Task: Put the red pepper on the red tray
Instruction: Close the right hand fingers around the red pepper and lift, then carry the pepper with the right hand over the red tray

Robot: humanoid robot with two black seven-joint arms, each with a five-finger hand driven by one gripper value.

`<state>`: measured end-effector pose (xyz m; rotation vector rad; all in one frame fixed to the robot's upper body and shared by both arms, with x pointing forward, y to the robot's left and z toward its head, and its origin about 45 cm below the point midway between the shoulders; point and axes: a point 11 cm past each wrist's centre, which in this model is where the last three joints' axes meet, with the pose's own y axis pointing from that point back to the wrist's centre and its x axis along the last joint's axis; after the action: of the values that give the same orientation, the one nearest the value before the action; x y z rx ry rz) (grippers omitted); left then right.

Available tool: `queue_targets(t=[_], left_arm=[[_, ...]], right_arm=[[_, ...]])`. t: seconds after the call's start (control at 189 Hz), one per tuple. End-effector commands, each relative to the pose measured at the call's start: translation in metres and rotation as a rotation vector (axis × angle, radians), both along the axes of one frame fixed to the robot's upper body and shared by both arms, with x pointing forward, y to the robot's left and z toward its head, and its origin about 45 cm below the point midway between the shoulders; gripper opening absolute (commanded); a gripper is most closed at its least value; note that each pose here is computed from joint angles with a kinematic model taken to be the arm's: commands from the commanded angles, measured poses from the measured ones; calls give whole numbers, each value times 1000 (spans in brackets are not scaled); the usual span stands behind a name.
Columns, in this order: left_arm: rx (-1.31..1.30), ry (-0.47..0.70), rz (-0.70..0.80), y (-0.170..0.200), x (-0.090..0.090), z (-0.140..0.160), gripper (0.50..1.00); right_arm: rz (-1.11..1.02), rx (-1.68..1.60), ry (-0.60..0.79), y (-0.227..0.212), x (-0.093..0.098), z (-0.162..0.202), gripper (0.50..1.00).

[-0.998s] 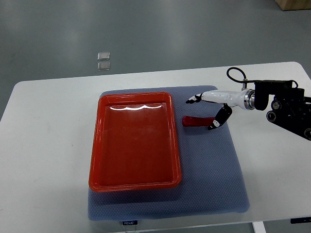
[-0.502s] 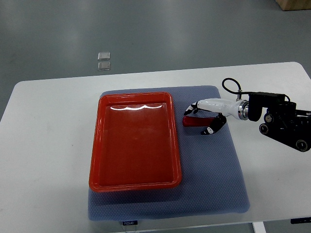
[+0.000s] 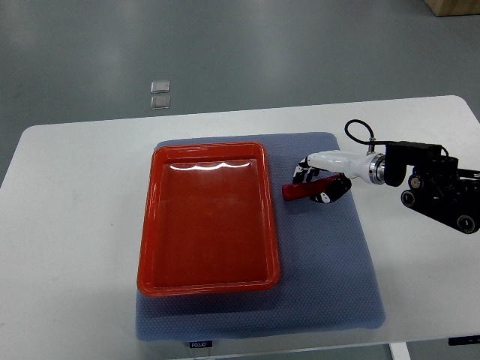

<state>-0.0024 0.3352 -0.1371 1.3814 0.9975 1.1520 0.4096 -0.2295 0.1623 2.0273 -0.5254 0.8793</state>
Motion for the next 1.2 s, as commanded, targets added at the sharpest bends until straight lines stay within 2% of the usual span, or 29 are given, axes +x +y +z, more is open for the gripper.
queue_targets(t=[0.0, 0.306, 0.586, 0.681, 0.766, 0.813, 0.819, 0.84, 0.93, 0.935, 0.961, 1.194], left_arm=[[0, 0, 0, 0, 0, 0, 1000], [0, 0, 0, 0, 0, 0, 1000], [0, 0, 0, 0, 0, 0, 1000], [0, 0, 0, 0, 0, 0, 1000], [0, 0, 0, 0, 0, 0, 1000], [0, 0, 0, 0, 0, 0, 1000], [0, 0, 0, 0, 0, 0, 1000], [0, 0, 0, 0, 0, 0, 1000], [0, 0, 0, 0, 0, 0, 1000], [0, 0, 0, 0, 0, 0, 1000], [0, 0, 0, 0, 0, 0, 1000], [0, 0, 0, 0, 0, 0, 1000]], right_arm=[[0, -1, -1, 0, 0, 0, 621], [-10, 4, -15, -6, 5, 9, 588], [38, 30, -101, 15, 30, 55, 582], [65, 50, -106, 25, 32, 66, 582], [137, 86, -103, 55, 27, 73, 584], [137, 86, -103, 55, 27, 73, 584], [177, 109, -104, 70, 23, 75, 586], [191, 116, -104, 76, 21, 77, 586], [210, 126, -107, 85, 19, 79, 588], [251, 143, -108, 106, 16, 82, 590], [271, 150, -108, 116, 14, 83, 592], [389, 130, -71, 169, -9, 65, 596]])
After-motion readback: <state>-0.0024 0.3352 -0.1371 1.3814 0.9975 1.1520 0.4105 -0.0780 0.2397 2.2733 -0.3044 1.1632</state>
